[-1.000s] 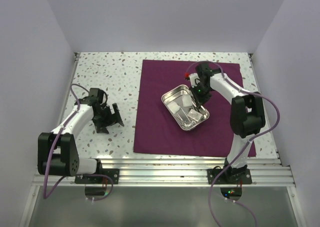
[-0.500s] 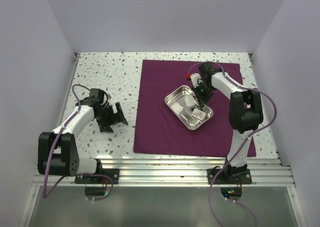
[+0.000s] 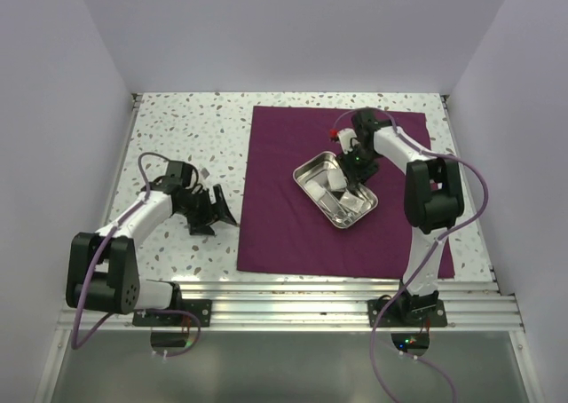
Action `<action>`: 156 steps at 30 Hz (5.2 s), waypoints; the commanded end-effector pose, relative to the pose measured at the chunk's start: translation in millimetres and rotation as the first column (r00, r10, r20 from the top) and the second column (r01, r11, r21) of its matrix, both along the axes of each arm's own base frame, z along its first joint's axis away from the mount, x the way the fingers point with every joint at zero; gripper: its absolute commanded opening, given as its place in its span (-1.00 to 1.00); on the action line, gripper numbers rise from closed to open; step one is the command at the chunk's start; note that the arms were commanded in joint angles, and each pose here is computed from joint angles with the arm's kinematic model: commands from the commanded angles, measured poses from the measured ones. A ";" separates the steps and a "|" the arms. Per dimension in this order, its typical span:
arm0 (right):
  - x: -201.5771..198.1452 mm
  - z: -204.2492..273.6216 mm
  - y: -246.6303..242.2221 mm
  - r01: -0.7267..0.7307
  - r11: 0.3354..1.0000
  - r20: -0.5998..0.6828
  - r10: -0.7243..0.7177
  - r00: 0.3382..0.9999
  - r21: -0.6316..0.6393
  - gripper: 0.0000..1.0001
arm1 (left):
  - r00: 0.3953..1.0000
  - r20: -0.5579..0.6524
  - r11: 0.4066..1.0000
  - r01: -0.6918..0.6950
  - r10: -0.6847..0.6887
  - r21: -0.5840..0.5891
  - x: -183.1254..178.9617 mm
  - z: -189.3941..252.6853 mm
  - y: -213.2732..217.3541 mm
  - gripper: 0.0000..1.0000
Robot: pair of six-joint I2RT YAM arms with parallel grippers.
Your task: Prepare the surgical pack
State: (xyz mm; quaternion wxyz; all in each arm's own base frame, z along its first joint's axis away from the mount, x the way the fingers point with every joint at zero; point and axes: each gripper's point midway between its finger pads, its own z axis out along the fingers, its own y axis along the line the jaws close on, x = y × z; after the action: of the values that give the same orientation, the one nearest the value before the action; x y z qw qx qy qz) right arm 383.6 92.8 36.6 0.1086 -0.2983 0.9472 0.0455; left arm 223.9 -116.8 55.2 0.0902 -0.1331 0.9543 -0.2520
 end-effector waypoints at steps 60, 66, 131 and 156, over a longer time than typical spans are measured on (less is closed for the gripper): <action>165.2 62.3 99.4 0.670 0.643 0.070 -0.739 0.670 0.371 -0.72 | 0.981 0.171 0.961 -0.128 0.087 0.244 98.5 18.6 -8.3 -0.78; 134.7 63.9 -16.8 0.805 0.547 0.066 -0.834 0.548 0.230 -0.63 | 0.975 0.216 0.963 -0.105 0.051 0.249 149.8 27.0 -17.5 -0.46; 22.9 8.4 51.2 0.754 0.647 -0.169 -0.735 0.657 0.114 -0.83 | 0.989 0.079 0.989 0.119 -0.126 0.088 131.0 -12.8 -93.8 -0.53; -19.9 121.1 -29.8 0.724 0.684 -0.002 -0.727 0.687 0.093 0.51 | 0.970 0.232 0.960 0.005 -0.073 0.281 144.9 40.3 -24.6 0.08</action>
State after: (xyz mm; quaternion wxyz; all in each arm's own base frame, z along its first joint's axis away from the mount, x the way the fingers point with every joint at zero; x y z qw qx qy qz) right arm 400.6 58.0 111.8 0.1369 0.1427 0.9801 0.0185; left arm 357.3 -152.6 56.7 0.1614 -0.0923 0.9716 -0.1464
